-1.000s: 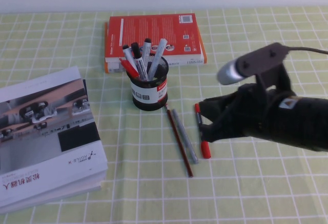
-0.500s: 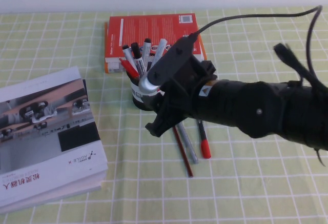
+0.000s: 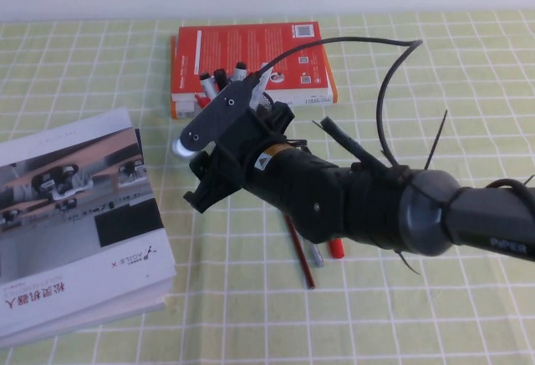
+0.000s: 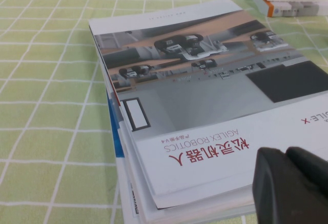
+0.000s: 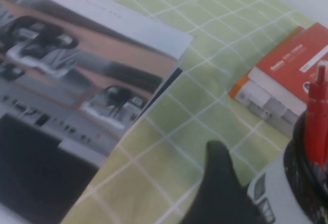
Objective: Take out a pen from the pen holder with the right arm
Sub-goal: 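Take a marker out of the pen holder and lay it on the table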
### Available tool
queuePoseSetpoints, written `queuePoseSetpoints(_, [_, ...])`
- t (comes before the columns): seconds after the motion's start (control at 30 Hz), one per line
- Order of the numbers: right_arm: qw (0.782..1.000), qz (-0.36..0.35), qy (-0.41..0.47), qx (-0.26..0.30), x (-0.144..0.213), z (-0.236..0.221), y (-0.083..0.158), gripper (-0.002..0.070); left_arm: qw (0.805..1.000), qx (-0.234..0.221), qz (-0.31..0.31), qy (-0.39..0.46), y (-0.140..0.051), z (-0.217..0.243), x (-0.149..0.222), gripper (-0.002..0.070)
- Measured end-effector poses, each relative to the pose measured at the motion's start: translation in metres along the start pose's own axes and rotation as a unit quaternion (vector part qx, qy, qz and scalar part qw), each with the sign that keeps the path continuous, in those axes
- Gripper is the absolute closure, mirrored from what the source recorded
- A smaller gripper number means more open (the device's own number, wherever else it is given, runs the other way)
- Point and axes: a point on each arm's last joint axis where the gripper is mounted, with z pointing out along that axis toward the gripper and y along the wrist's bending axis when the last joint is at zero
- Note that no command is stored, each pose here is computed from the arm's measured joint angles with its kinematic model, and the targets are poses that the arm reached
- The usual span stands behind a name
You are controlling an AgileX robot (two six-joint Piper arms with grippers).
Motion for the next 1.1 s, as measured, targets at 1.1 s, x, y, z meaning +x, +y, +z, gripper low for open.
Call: queuePoseSetpoints(1.1, [0.991,-0.018,-0.003,0.134,-0.001,0.063,0.002,0.0311,1.000,0.000,0.000,0.000,0.000,0.000,0.000,0.0680])
